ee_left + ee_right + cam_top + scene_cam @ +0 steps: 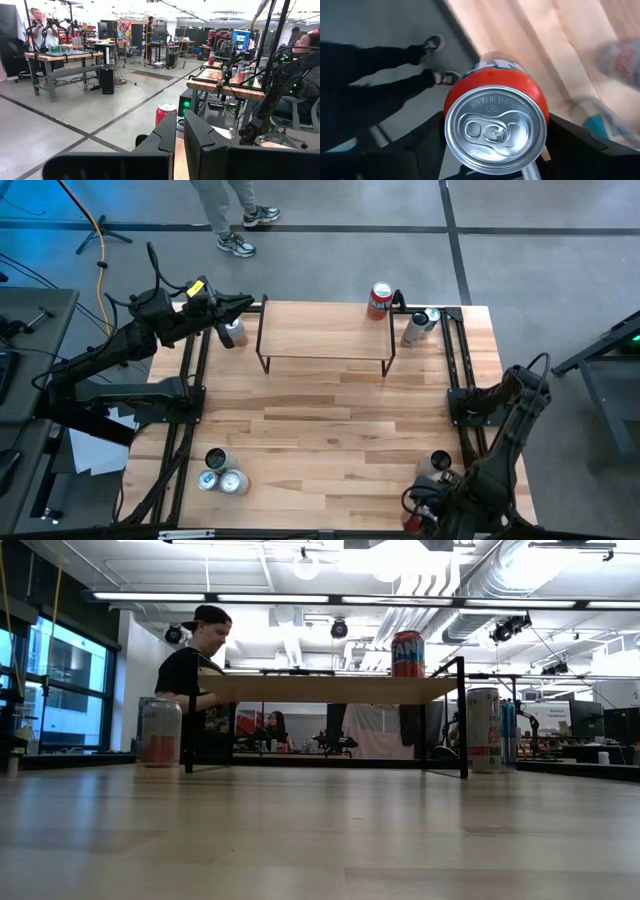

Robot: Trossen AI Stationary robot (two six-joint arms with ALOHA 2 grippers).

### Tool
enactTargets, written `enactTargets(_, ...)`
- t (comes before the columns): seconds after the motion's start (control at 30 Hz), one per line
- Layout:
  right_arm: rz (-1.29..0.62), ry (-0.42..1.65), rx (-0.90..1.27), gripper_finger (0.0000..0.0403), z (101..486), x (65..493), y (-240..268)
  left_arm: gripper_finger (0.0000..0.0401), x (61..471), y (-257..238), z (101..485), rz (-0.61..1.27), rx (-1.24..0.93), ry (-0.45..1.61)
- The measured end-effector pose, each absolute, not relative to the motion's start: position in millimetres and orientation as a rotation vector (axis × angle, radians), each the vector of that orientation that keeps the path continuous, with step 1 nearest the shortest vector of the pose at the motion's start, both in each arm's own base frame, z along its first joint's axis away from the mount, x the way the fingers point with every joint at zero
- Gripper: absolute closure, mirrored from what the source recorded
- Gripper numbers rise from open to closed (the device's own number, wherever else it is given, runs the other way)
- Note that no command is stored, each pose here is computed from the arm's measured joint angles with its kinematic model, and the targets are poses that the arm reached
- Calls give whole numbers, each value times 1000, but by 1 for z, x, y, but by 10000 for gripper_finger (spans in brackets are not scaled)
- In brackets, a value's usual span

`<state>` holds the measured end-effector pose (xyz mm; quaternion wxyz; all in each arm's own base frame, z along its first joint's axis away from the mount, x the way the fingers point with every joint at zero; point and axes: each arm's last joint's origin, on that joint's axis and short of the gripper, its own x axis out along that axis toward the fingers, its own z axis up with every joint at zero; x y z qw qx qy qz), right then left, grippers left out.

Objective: Place canned beverage on shelf
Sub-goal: Put the red soda can on the shelf aligned with the red soda can

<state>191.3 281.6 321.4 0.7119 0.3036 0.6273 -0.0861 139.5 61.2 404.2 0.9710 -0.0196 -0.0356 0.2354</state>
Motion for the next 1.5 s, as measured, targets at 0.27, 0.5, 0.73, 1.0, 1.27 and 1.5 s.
enactTargets(0.27,-160,1182,579,129,386,224,237,401,139,61,405,473,-73,-85)
enactTargets(0.5,-209,1064,368,129,425,250,173,393,140,59,416,386,-65,-199)
enactTargets(0.73,-303,964,189,129,445,275,106,320,151,55,416,325,-66,-211)
enactTargets(1.0,-412,1000,73,129,447,293,25,217,193,55,399,263,-104,-130)
enactTargets(1.27,-414,1070,131,129,445,290,-53,180,246,64,373,270,-129,-19)
enactTargets(1.5,-359,1109,248,129,434,291,-98,179,282,73,378,272,-39,180)
